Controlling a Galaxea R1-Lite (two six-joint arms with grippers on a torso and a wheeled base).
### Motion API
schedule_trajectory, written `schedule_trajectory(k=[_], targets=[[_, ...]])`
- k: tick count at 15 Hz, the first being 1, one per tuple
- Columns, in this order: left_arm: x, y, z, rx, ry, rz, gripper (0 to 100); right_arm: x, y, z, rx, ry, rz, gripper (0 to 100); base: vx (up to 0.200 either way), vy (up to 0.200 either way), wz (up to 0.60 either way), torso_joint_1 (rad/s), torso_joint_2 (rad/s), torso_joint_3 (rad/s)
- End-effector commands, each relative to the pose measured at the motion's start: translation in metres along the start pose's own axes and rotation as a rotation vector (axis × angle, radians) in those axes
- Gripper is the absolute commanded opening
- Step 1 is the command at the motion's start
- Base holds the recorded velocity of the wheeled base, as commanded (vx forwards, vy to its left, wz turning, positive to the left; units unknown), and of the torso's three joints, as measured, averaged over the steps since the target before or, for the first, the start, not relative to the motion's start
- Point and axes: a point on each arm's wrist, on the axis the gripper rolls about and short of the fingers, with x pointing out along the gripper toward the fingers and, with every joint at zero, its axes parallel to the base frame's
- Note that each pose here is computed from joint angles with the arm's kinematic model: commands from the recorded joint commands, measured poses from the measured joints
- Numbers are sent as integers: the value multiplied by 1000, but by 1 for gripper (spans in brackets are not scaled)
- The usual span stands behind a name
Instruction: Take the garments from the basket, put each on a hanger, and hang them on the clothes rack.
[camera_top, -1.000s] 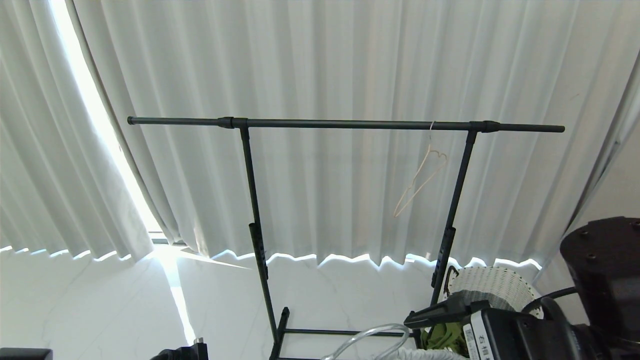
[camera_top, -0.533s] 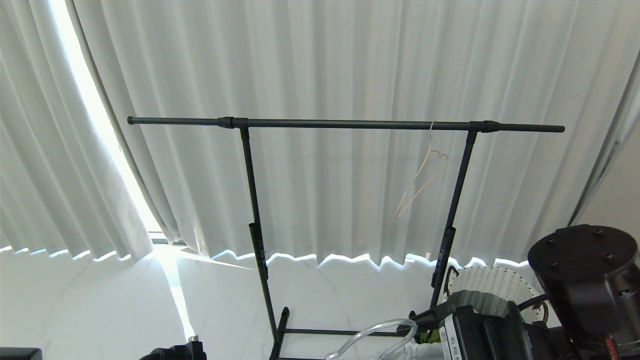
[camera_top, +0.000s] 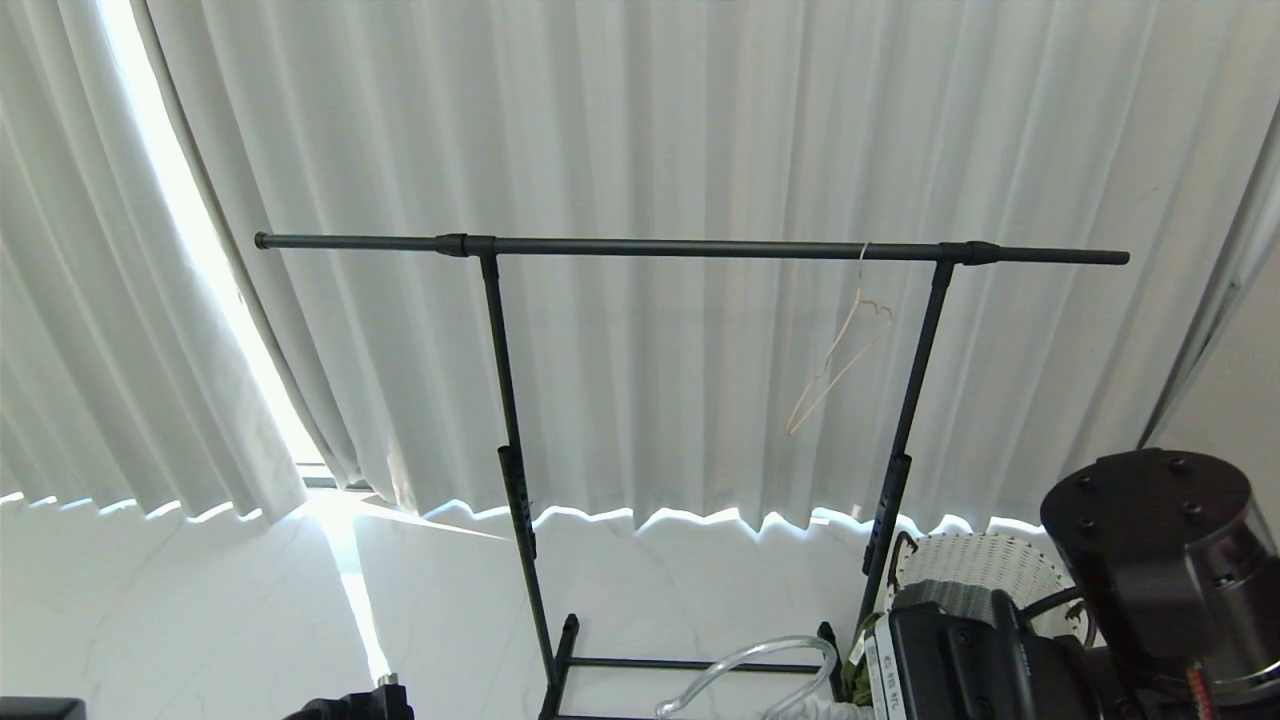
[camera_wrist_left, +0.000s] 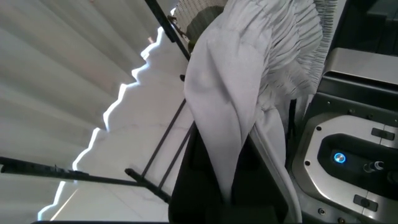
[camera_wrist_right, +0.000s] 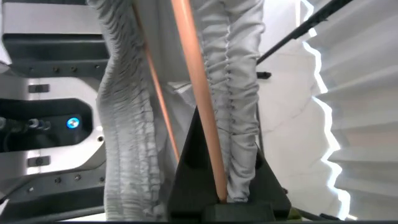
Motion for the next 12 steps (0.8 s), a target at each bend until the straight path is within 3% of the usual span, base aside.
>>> schedule_trajectory(k=[1,8,12], targets=[[0,0,0,5,0,1,100,0,-1,1,-8,-12,-18,0,0,0,0,0,0,0],[0,5,-8,-15,27,40,100,-31,-12,2,-156,-72,-137,0,0,0,0,0,0,0],[-9,17,-49,-88,148,155,100,-55,-27,-5,-182,-80,-258,0,0,0,0,0,0,0]])
